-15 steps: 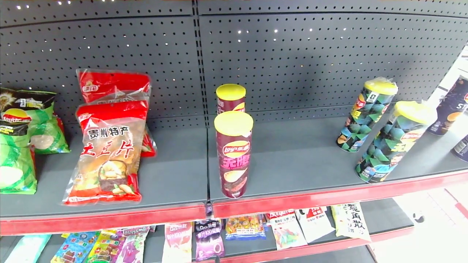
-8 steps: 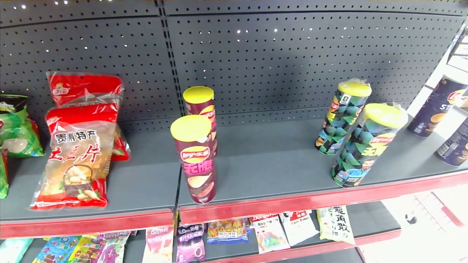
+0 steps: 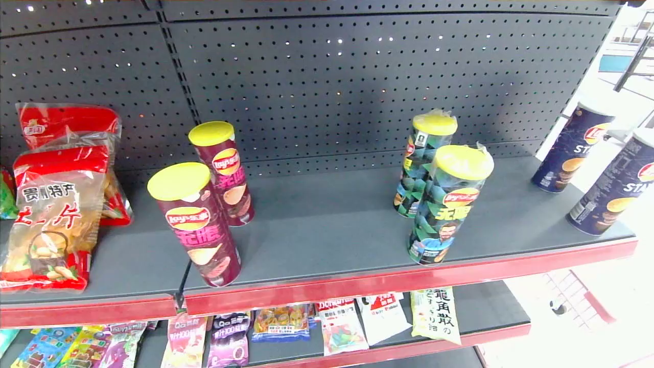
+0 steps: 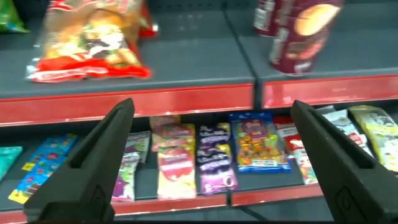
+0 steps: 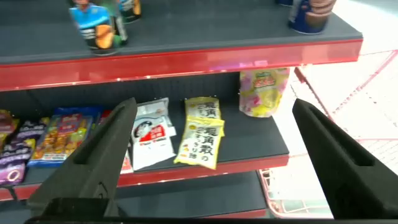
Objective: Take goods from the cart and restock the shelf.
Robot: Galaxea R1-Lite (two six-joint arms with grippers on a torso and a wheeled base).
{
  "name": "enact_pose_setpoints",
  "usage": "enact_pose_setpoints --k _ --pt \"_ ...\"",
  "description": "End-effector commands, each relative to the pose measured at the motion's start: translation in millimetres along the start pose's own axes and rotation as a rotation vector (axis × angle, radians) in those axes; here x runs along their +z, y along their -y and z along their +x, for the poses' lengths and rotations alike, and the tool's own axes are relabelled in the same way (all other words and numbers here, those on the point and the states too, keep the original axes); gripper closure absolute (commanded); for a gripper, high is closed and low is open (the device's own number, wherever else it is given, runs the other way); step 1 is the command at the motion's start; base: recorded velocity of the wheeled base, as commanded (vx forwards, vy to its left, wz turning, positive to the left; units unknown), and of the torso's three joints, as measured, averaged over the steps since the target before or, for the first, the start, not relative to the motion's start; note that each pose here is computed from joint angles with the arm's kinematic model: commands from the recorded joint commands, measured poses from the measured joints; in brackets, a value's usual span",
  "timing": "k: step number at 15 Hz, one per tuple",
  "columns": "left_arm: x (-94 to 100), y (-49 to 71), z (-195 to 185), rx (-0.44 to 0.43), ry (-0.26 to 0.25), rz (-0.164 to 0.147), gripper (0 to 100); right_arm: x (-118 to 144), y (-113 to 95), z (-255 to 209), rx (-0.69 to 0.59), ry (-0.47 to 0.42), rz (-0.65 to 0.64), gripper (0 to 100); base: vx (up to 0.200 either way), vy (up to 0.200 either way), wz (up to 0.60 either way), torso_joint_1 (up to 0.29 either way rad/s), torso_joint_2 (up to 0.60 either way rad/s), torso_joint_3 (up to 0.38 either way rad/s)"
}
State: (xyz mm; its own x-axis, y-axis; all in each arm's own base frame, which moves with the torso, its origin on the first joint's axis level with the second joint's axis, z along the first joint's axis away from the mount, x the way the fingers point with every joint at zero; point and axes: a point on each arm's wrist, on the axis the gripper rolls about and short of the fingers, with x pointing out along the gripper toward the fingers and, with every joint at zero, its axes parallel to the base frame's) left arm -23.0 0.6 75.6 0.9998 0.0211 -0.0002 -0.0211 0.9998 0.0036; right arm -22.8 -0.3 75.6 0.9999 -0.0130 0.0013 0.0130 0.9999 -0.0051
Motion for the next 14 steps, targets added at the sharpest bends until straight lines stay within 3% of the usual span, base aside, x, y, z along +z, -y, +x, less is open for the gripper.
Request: enact_pose_setpoints --k 1,12,14 --pt "0.0 0.0 0.1 0.0 -0.001 -0.001 0 0.1 0.0 0.1 0.001 -0.001 -0.001 0 0.0 -0.2 0.0 -0.002 0.0 0.002" --pt "0.0 0.0 0.1 0.0 -0.001 -0.001 0 0.1 0.0 0.1 0.001 -0.001 -0.001 0 0.0 -0.2 0.0 0.003 0.0 0.003" --pt "0.0 0.0 0.1 0.0 -0.001 -0.001 0 0.1 0.0 0.1 0.001 -0.001 -0.001 0 0.0 0.0 0.0 0.0 0.0 0.0"
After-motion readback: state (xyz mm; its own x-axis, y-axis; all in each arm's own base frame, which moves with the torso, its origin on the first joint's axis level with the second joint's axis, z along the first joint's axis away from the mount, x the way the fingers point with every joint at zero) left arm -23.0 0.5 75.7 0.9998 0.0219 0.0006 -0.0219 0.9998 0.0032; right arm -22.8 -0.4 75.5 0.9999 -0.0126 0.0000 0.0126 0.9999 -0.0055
